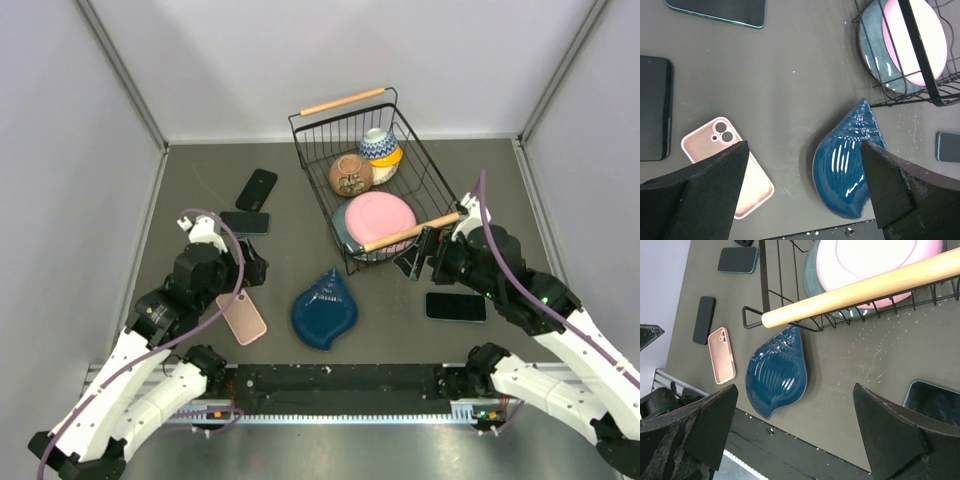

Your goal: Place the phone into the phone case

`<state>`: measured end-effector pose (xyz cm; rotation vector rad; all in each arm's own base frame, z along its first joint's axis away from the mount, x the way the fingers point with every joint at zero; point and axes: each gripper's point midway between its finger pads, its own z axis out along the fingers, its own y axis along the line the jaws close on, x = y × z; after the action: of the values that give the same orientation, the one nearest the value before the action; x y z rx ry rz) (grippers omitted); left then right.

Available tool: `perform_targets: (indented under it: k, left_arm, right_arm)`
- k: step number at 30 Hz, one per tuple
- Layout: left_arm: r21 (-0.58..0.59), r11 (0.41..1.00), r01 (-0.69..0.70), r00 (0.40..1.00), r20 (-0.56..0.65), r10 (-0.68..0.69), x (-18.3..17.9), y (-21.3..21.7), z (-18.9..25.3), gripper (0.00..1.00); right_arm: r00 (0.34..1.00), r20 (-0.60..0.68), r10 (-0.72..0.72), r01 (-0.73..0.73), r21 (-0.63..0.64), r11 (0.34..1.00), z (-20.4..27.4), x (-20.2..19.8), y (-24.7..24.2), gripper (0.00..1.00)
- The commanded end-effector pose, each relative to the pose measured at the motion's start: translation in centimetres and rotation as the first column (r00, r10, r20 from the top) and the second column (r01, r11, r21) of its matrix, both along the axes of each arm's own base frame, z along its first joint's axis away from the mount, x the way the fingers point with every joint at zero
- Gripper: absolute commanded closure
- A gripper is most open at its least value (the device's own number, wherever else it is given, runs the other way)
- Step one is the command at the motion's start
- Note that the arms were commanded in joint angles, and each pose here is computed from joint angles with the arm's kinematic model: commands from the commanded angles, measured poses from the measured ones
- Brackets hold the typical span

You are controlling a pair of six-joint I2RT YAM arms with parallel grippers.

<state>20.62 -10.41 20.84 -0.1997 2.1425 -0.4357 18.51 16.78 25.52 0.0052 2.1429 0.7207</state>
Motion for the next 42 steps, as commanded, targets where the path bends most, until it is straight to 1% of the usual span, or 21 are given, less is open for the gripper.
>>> perform_targets:
  k: [1,4,6,8,9,10,13,14,16,19,24,26,27,28,30,32,34,37,39,41,42]
  left_arm:
    - [0.018,0.994,-0.107,0.994,0.035,0.106,1.0,1.6,1.5,0.02]
    - [0.032,0.984,-0.178,0.983,0.041,0.176,1.7,2.5,1.7,0.02]
    - [0.074,0.970,-0.231,0.973,0.037,0.229,2.2,3.6,1.5,0.02]
    - [0.110,0.962,-0.249,0.968,0.035,0.247,2.8,4.3,1.5,0.02]
    - [0.127,0.959,-0.255,0.967,0.011,0.256,3.1,4.5,1.0,0.01]
    - [0.114,0.964,-0.240,0.970,-0.008,0.243,3.3,4.2,0.9,0.01]
    - [0.134,0.960,-0.245,0.965,-0.061,0.255,4.5,5.4,-0.3,0.01]
    - [0.148,0.947,-0.284,0.952,-0.077,0.298,4.9,7.1,-0.7,0.01]
    - [0.151,0.951,-0.271,0.950,-0.117,0.290,5.6,7.6,-1.9,0.01]
    - [0.194,0.931,-0.308,0.921,-0.185,0.343,6.2,9.5,-3.8,0.01]
    - [0.240,0.902,-0.360,0.843,-0.330,0.424,7.4,13.1,-7.8,0.01]
    - [0.236,0.900,-0.366,0.831,-0.352,0.430,8.2,14.3,-8.7,0.01]
    - [0.207,0.919,-0.334,0.828,-0.401,0.392,8.5,13.8,-9.8,0.01]
    - [0.207,0.925,-0.320,0.829,-0.411,0.379,8.8,13.9,-10.0,0.01]
    - [0.244,0.908,-0.340,0.801,-0.432,0.415,8.9,15.2,-10.8,0.01]
    - [0.261,0.906,-0.334,0.801,-0.427,0.419,9.1,15.9,-10.9,0.01]
    - [0.332,0.875,-0.351,0.776,-0.420,0.471,9.0,17.5,-11.4,0.01]
    - [0.353,0.871,-0.342,0.749,-0.458,0.479,8.8,18.9,-12.7,0.01]
    - [0.313,0.901,-0.299,0.764,-0.487,0.423,9.2,18.6,-13.8,0.01]
    - [0.221,0.946,-0.235,0.774,-0.547,0.320,9.6,17.0,-14.6,0.01]
    - [0.215,0.950,-0.227,0.774,-0.553,0.310,9.8,16.9,-14.8,0.01]
  right_arm:
    - [1.000,0.014,0.008,-0.008,0.014,1.000,0.4,-0.1,0.2,0.01]
    - [0.999,0.033,0.005,-0.006,0.020,1.000,0.9,-0.2,0.0,0.01]
    - [0.999,0.053,0.007,-0.009,0.026,1.000,1.4,-0.4,-0.2,0.01]
    - [0.997,0.073,0.002,-0.004,0.026,1.000,1.8,-0.4,-0.6,0.01]
    - [0.996,0.093,-0.004,0.001,0.032,0.999,2.3,-0.5,-0.8,0.01]
    - [0.994,0.106,-0.002,-0.001,0.024,1.000,2.4,-0.5,-1.0,0.01]
    - [0.989,0.147,0.001,-0.006,0.030,1.000,3.2,-0.8,-1.5,0.01]
    - [0.987,0.161,0.012,-0.015,0.021,1.000,3.4,-1.0,-1.7,0.01]
    - [0.981,0.194,0.024,-0.027,0.014,1.000,3.9,-1.2,-2.0,0.01]
    - [0.970,0.239,0.046,-0.050,0.010,0.999,4.8,-1.6,-2.2,0.01]
    - [0.945,0.319,0.069,-0.074,0.003,0.997,6.8,-2.2,-2.8,0.01]
    - [0.932,0.354,0.074,-0.076,-0.009,0.997,7.5,-2.4,-3.2,0.01]
    - [0.927,0.368,0.073,-0.073,-0.013,0.997,7.8,-2.4,-3.4,0.01]
    - [0.921,0.383,0.072,-0.067,-0.027,0.997,8.0,-2.4,-3.7,0.01]
    - [0.911,0.406,0.068,-0.059,-0.034,0.998,8.5,-2.4,-4.1,0.01]
    - [0.905,0.420,0.061,-0.048,-0.042,0.998,8.6,-2.5,-4.5,0.01]
    - [0.904,0.424,0.052,-0.034,-0.051,0.998,8.4,-2.3,-4.7,0.01]
    - [0.908,0.416,0.045,-0.021,-0.063,0.998,7.9,-2.0,-4.8,0.01]
    - [0.912,0.405,0.061,-0.036,-0.071,0.997,7.5,-2.0,-4.5,0.01]
    - [0.910,0.408,0.073,-0.041,-0.086,0.995,7.3,-1.9,-4.4,0.01]
    - [0.909,0.411,0.066,-0.030,-0.093,0.995,7.3,-1.7,-4.6,0.01]
